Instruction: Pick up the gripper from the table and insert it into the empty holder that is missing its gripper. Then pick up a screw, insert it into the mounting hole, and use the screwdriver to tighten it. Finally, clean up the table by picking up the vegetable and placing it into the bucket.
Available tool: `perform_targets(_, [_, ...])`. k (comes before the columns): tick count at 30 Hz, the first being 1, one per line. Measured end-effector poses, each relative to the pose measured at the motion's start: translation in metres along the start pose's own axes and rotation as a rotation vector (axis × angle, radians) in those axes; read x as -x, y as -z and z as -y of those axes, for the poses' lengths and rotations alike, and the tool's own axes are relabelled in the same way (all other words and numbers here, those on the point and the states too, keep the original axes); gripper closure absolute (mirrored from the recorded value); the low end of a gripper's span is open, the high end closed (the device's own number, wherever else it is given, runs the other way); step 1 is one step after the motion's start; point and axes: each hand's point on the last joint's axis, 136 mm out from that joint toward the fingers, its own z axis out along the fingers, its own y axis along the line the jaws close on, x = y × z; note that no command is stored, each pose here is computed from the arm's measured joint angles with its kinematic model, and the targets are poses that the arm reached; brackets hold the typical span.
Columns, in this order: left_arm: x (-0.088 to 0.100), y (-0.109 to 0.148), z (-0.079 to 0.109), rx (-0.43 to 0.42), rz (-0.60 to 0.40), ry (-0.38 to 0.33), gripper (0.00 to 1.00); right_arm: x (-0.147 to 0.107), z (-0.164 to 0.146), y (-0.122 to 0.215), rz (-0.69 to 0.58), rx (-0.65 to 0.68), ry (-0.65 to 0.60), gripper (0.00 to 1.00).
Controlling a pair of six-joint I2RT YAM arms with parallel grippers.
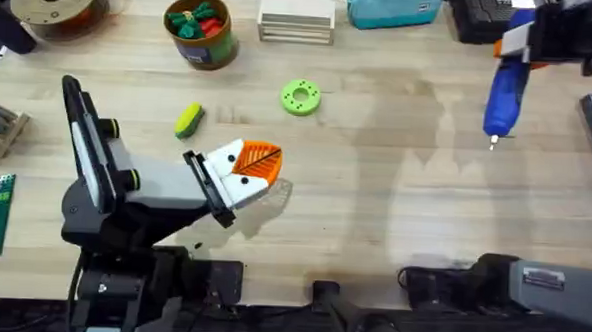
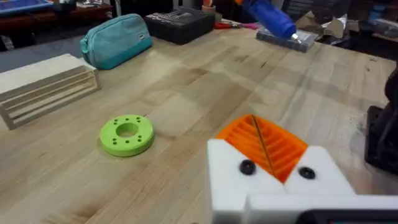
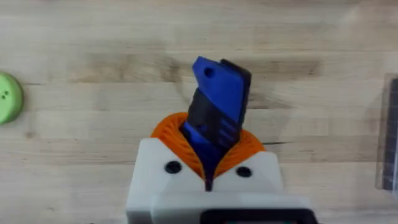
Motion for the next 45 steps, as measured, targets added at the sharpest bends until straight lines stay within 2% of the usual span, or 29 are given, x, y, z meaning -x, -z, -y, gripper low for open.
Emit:
perform_targets(5, [0.000,0.000,0.000,0.000,0.000,0.000,0.996,-0.001,-0.003,0.034,0.121,-0.015,-0.039,0.993])
perform_targets(6, [0.000,0.000,0.000,0.000,0.000,0.000,0.996,-0.006,-0.004,0.037,0.144,-0.017,-0.046,0.993])
perform_targets(7, [0.000,0.000,0.000,0.000,0.000,0.000,0.996,-0.028,-0.008,0.037,0.194,-0.015,-0.059,0.993])
perform_targets(10, [0.000,0.000,0.000,0.000,0.000,0.000,0.996,-0.048,-0.013,0.032,0.241,-0.007,-0.073,0.993])
perform_targets(14, [0.000,0.000,0.000,0.000,0.000,0.000,0.996,-0.050,-0.022,0.035,0.350,0.034,-0.067,0.993])
perform_targets(22, [0.000,0.000,0.000,0.000,0.000,0.000,0.996,-0.023,-0.065,0.049,0.508,0.291,0.007,0.993])
perform_targets(28, [0.000,0.000,0.000,0.000,0.000,0.000,0.996,-0.004,-0.114,0.080,0.640,0.601,0.153,0.993])
perform_targets(30, [0.000,0.000,0.000,0.000,0.000,0.000,0.996,-0.007,-0.134,0.097,0.664,0.725,0.211,0.994])
perform_targets(34, [0.000,0.000,0.000,0.000,0.000,0.000,0.996,-0.014,-0.148,0.103,0.630,0.803,0.202,0.993])
perform_targets(40, [0.000,0.000,0.000,0.000,0.000,0.000,0.996,-0.027,-0.159,0.114,0.596,0.847,0.181,0.994])
perform_targets(43, [0.000,0.000,0.000,0.000,0.000,0.000,0.996,-0.027,-0.171,0.130,0.644,0.874,0.235,0.994])
perform_targets(44, [0.000,0.000,0.000,0.000,0.000,0.000,0.996,-0.026,-0.188,0.147,0.702,0.923,0.316,0.994])
perform_targets(45, [0.000,0.000,0.000,0.000,0.000,0.000,0.996,-0.025,-0.194,0.153,0.722,0.940,0.343,0.994])
